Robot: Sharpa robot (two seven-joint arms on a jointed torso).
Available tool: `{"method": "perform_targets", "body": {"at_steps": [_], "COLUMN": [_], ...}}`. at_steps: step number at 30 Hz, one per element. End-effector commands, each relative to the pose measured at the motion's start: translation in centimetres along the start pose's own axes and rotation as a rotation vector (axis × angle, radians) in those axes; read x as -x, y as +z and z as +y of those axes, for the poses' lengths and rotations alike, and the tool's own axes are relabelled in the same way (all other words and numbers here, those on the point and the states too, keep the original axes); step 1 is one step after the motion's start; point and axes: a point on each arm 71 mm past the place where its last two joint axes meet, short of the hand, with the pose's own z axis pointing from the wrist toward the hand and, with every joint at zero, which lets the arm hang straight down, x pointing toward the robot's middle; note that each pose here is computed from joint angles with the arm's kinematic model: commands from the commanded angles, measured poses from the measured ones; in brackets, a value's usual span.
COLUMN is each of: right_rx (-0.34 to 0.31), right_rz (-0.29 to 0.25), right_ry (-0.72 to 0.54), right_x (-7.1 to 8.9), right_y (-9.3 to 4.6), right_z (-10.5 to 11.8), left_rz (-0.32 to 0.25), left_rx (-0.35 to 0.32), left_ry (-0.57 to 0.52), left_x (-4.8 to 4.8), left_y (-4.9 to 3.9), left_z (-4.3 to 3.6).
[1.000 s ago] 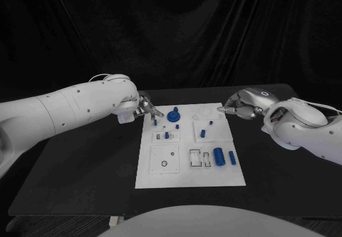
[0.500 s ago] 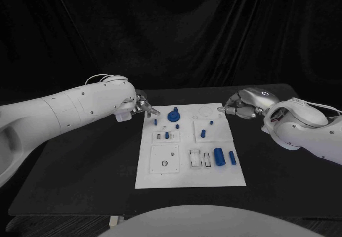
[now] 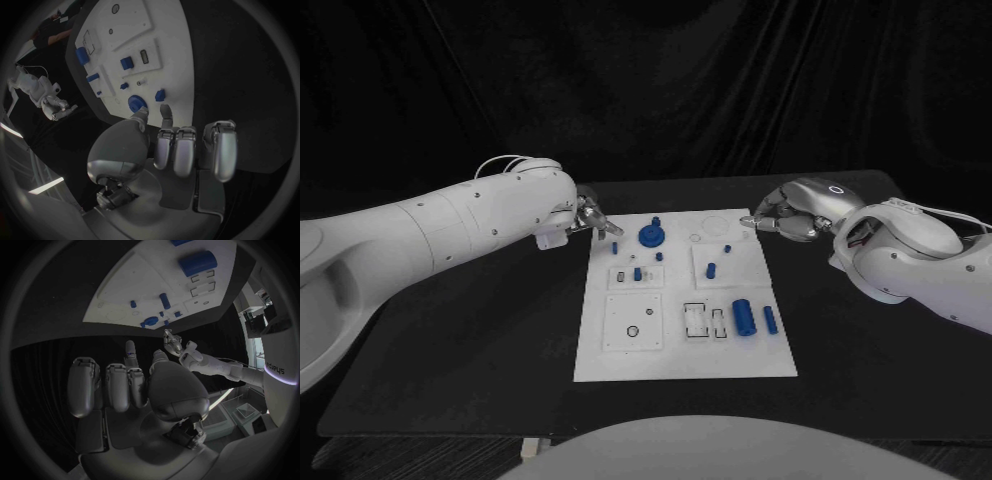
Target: Assemble the parts on the task board
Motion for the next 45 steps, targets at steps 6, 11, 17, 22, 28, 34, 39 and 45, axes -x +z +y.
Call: {"method": "perform_targets", "body": {"at_steps": [6,11,17,22,28,34,39,45], "right_rx": [-0.004,-0.003,-0.004,-0.003,-0.003,-0.002,-0.003,-0.003], "right_rz": [0.003,0.004,0.005,0.005,0.006,0.007,0.007,0.008], "right_ry": [0.001,0.001,0.001,0.002,0.002,0.002,0.003,0.003], "right_x": [-0.2,-0.2,-0.2,-0.3,-0.3,-0.3,-0.4,-0.4], "right_y": [-0.1,-0.1,-0.1,-0.1,-0.2,-0.2,-0.2,-0.2], "right_z": [0.0,0.0,0.0,0.0,0.0,0.0,0.0,0.0], "left_rz": [0.014,0.030,0.046,0.050,0.050,0.055,0.058,0.063], "left_rx": [-0.032,-0.034,-0.035,-0.035,-0.029,-0.028,-0.029,-0.031], "left_ry": [0.009,0.014,0.017,0.016,0.014,0.015,0.016,0.018], "left_x": [-0.41,-0.76,-1.22,-1.46,-1.53,-1.60,-1.68,-1.74], "left_y": [0.33,0.54,0.84,1.01,1.15,1.20,1.24,1.32], "left_z": [-0.47,-0.59,-0.68,-0.63,-0.46,-0.43,-0.51,-0.59]}}
